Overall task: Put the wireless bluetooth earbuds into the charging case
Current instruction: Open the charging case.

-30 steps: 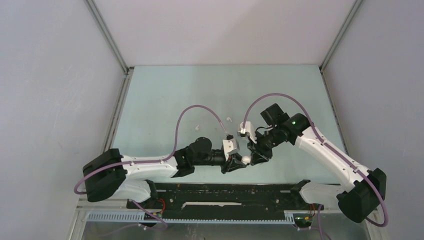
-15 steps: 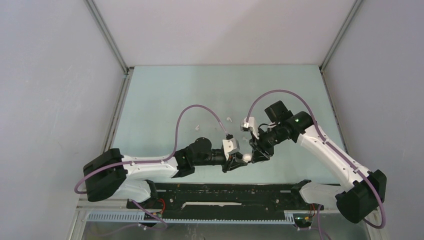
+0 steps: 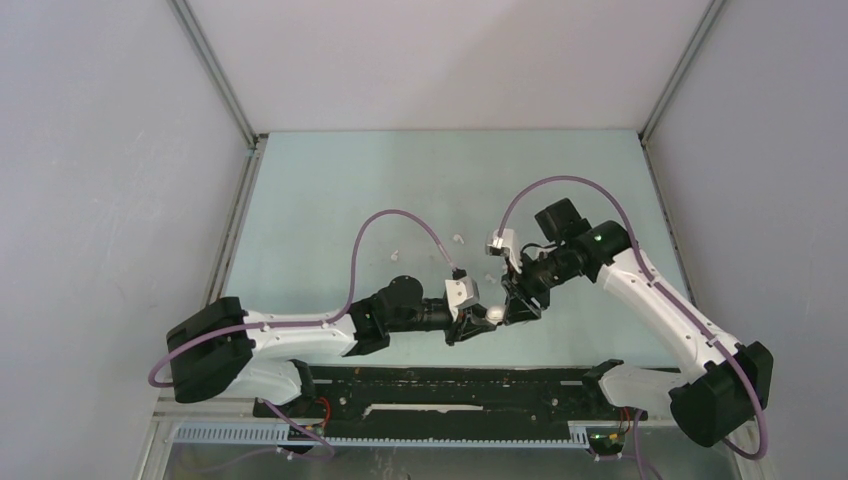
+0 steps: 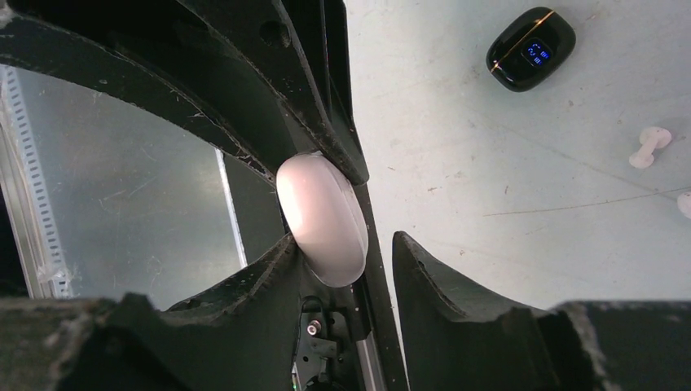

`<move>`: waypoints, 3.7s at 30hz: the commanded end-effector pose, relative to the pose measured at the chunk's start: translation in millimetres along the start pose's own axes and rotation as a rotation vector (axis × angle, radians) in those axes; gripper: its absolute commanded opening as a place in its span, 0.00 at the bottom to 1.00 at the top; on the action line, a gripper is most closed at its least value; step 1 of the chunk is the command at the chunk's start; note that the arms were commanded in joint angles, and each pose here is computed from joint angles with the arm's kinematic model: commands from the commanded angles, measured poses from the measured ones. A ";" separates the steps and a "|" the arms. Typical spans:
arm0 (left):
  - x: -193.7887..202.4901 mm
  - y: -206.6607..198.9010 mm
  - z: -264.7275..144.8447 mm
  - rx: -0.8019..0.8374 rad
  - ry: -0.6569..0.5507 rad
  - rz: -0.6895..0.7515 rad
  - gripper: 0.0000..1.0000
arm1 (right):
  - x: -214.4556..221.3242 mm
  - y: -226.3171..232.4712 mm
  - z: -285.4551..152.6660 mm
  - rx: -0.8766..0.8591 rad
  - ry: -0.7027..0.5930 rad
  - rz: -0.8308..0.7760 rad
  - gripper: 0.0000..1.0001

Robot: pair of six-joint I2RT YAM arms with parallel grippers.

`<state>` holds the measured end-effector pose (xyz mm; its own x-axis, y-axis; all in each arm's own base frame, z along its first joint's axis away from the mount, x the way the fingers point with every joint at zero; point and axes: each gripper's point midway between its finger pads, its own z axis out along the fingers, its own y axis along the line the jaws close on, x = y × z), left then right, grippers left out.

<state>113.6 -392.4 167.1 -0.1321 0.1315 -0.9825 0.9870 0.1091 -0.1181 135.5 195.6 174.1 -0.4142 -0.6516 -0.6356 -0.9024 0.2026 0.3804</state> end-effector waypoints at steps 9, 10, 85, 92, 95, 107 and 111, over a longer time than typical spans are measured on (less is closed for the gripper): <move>-6.9 -25.9 2.8 0.109 -0.026 0.044 0.00 | -44.7 -9.6 -25.4 0.029 -0.168 -0.070 0.51; -7.1 -25.7 3.0 0.109 -0.026 0.045 0.00 | -45.4 -7.6 -26.2 0.019 -0.173 -0.071 0.51; -26.7 -30.5 0.9 0.120 -0.111 0.036 0.00 | -17.7 10.2 -16.3 -0.165 -0.143 -0.004 0.64; -24.2 -28.0 2.3 0.107 -0.102 0.028 0.00 | -26.7 32.0 -31.4 -0.228 -0.190 -0.064 0.68; -24.3 -25.6 3.1 0.094 -0.100 0.022 0.00 | -37.6 41.4 -48.8 -0.224 -0.241 -0.100 0.71; -25.0 -10.9 -15.5 0.005 -0.123 -0.027 0.00 | -37.8 -38.2 -80.4 0.102 -0.328 0.047 0.61; -24.6 1.8 -30.8 -0.064 -0.142 -0.041 0.00 | -29.4 -78.1 -79.9 0.249 -0.306 0.105 0.56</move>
<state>100.9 -378.2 176.6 -0.1638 0.0609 -0.9846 0.9827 0.0970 -0.1575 190.6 151.3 231.8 -0.4658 -0.3861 -0.7962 -0.8783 0.3112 0.3630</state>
